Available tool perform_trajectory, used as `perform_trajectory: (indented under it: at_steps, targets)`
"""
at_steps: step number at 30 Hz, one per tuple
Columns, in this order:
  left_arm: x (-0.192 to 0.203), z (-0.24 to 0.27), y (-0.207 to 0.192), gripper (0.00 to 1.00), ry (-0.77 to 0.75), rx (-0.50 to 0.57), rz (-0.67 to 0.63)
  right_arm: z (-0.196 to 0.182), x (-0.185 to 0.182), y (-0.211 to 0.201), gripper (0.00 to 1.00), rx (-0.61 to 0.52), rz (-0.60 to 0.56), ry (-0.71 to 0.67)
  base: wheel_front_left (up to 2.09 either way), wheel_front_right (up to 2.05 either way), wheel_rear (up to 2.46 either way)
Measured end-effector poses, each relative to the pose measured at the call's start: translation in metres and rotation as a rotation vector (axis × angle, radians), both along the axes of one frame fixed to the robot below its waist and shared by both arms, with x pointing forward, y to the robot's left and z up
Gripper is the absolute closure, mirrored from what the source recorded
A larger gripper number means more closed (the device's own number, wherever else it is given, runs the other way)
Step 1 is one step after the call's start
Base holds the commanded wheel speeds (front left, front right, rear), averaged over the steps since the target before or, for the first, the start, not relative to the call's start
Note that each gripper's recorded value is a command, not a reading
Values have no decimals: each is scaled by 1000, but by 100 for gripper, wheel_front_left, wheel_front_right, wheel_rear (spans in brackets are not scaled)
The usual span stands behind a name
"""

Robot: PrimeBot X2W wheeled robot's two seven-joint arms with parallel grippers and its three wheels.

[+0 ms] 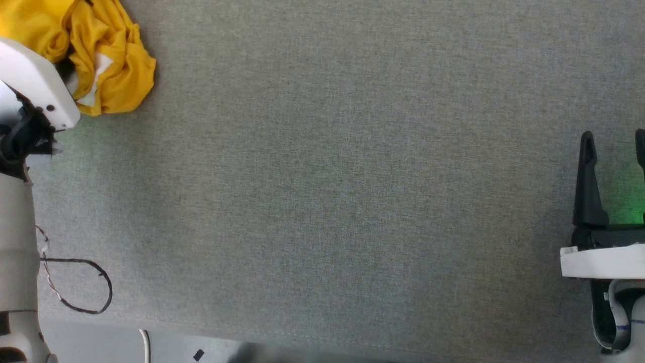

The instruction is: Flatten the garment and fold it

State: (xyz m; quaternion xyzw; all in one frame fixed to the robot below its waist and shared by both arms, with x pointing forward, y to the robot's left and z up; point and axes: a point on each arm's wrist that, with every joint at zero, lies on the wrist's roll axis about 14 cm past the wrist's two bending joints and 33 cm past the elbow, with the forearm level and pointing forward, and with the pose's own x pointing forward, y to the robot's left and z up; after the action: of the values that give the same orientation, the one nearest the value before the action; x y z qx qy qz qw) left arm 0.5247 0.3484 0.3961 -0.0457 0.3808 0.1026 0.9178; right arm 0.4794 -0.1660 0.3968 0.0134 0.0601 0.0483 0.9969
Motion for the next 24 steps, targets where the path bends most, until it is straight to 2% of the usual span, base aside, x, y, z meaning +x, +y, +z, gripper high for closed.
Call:
perform_trajectory:
  at_steps: [10,16,24]
  targets:
    - [8,18,0,100,-87,7,-25,9,0,-2,0,6,-8,-21,0,0,0]
    - [23,70,-1,100,-239,55,-67,21,-4,-3,0,32,-17,-45,0,0,0]
    - [27,138,-24,100,-407,72,-145,42,-19,-9,0,66,-40,-77,0,0,0]
